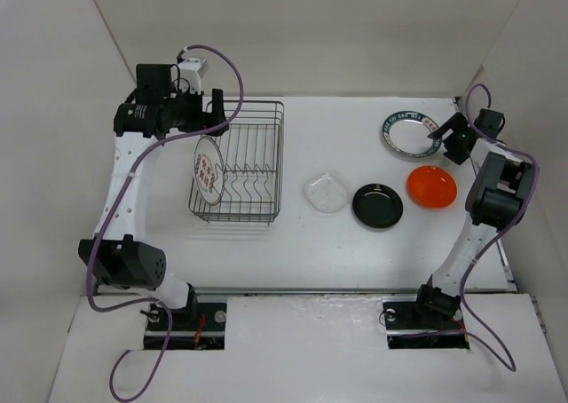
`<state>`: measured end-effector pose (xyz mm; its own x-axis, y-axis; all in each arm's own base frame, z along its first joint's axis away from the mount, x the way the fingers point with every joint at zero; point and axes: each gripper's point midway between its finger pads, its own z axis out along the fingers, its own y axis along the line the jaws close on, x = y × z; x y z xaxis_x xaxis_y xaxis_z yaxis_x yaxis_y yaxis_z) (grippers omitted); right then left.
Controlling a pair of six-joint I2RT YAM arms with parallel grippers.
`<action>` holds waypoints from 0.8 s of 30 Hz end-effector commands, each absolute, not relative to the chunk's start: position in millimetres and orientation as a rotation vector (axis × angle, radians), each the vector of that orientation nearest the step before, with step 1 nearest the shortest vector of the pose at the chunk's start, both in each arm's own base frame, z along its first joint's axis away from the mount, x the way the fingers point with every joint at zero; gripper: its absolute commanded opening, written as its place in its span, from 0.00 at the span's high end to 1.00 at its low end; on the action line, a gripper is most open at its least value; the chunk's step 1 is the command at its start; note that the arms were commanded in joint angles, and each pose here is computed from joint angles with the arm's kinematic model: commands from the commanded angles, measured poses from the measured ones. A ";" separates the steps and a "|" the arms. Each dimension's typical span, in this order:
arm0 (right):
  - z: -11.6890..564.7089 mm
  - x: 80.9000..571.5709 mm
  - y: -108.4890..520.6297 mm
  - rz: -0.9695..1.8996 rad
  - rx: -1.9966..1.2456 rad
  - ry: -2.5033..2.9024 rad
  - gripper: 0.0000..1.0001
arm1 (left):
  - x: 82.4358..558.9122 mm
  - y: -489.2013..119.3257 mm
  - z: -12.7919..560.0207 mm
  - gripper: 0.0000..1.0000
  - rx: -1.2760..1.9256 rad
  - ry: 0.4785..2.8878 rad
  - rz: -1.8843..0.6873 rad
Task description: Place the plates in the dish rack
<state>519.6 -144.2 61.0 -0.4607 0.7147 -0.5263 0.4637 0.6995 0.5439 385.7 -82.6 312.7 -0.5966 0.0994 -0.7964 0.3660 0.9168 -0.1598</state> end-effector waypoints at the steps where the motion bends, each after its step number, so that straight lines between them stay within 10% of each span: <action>1: 57.3 530.5 -137.8 0.480 0.838 2.173 0.14 | 384.3 -88.8 319.2 0.00 0.385 2.161 -0.435; 9: 48.7 538.2 -141.4 0.488 0.875 2.241 0.30 | 393.5 -82.6 304.3 0.00 0.332 2.208 -0.455; 18: 36.9 535.2 -146.0 0.457 0.917 2.342 1.00 | 403.3 -85.0 294.8 0.00 0.320 2.246 -0.481; 24: 80.3 551.8 -118.4 0.687 0.759 2.155 1.00 | 404.9 -84.8 296.7 0.00 0.330 2.244 -0.476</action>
